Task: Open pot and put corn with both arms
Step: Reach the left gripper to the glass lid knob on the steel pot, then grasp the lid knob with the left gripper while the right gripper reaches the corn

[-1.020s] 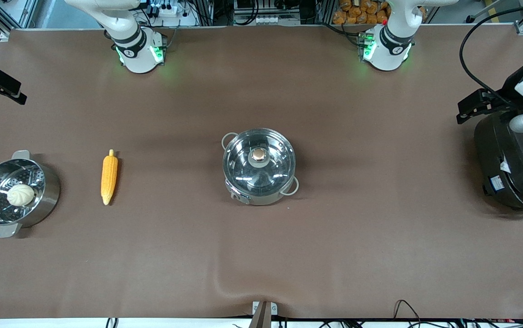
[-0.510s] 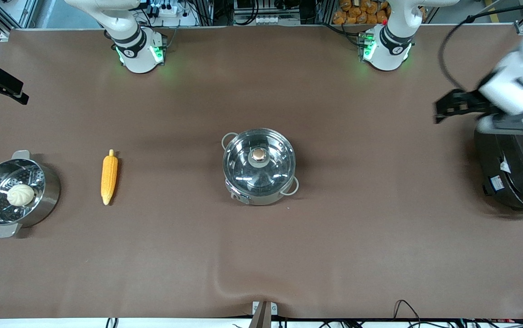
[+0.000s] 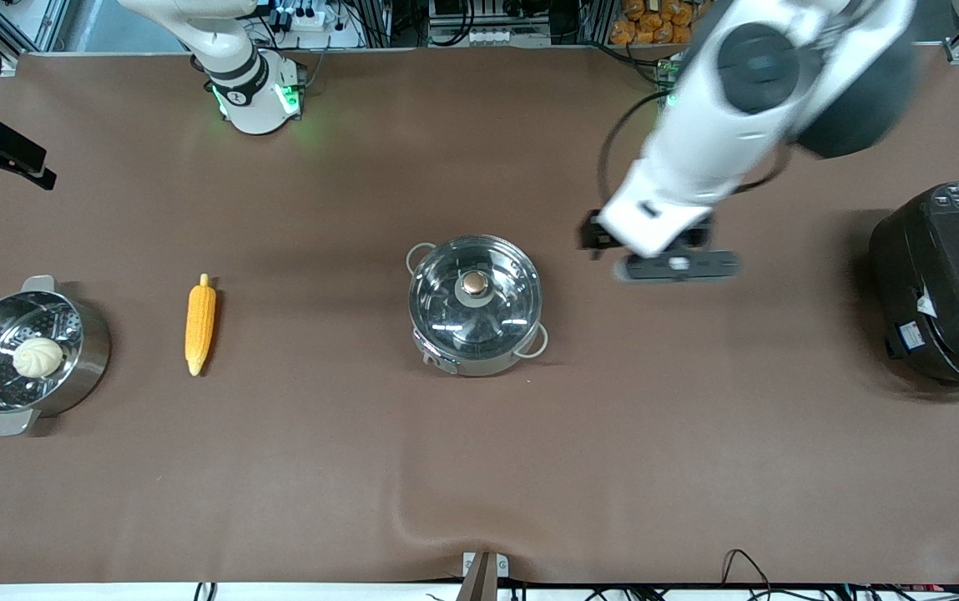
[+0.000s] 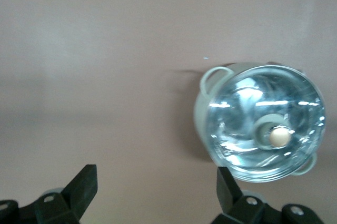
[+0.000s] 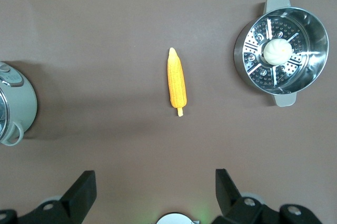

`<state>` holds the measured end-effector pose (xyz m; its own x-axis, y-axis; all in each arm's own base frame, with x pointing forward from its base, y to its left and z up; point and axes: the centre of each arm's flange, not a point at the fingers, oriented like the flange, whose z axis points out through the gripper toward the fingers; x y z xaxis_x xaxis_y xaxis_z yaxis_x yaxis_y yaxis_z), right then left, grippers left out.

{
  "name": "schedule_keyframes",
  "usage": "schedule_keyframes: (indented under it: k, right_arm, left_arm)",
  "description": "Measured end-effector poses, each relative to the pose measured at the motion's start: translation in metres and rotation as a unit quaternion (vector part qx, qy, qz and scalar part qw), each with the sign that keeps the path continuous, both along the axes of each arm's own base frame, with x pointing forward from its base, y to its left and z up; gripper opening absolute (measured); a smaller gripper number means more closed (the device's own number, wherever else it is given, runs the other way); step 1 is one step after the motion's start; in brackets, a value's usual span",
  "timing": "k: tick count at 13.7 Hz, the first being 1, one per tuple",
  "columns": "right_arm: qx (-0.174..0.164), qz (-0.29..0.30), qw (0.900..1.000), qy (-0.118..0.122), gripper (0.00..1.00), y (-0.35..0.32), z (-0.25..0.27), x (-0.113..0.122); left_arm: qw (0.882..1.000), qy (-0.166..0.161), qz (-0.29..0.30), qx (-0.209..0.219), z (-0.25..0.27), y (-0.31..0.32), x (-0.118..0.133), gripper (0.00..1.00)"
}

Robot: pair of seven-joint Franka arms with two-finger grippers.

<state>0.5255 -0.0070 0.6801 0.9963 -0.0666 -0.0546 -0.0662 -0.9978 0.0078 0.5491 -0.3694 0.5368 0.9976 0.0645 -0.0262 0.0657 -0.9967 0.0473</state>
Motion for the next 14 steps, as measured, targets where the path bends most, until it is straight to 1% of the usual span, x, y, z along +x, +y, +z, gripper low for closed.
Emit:
schedule_keyframes:
  k: [4,6,7,9,11,12,14]
  right_arm:
    - [0.000,0.001,1.000,0.000,1.00,0.001,0.000,0.000]
    - [0.000,0.001,1.000,-0.001,1.00,0.001,-0.007,0.004]
    - [0.000,0.002,1.000,-0.005,1.00,0.001,-0.016,0.008]
    - [0.000,0.004,1.000,-0.009,1.00,0.003,-0.052,0.021]
    - [0.001,0.009,1.000,0.001,1.00,0.004,-0.098,0.030]
    - [0.001,0.013,1.000,0.001,1.00,0.004,-0.121,0.034]
    - [0.001,0.029,0.999,-0.019,1.00,-0.003,-0.169,0.039]
  left_arm:
    - [0.997,-0.016,0.066,-0.023,-0.040,-0.090,-0.028,1.00]
    - [0.997,-0.012,0.073,-0.024,-0.062,-0.120,-0.041,1.00]
    - [0.997,-0.008,0.076,-0.021,-0.073,-0.130,-0.045,1.00]
    - [0.997,-0.003,0.079,-0.015,-0.094,-0.147,-0.052,1.00]
    - [0.997,-0.008,0.080,-0.007,-0.111,-0.158,-0.056,1.00]
    - [0.997,-0.012,0.080,-0.003,-0.120,-0.162,-0.056,1.00]
    - [0.997,-0.016,0.080,0.001,-0.135,-0.166,-0.054,1.00]
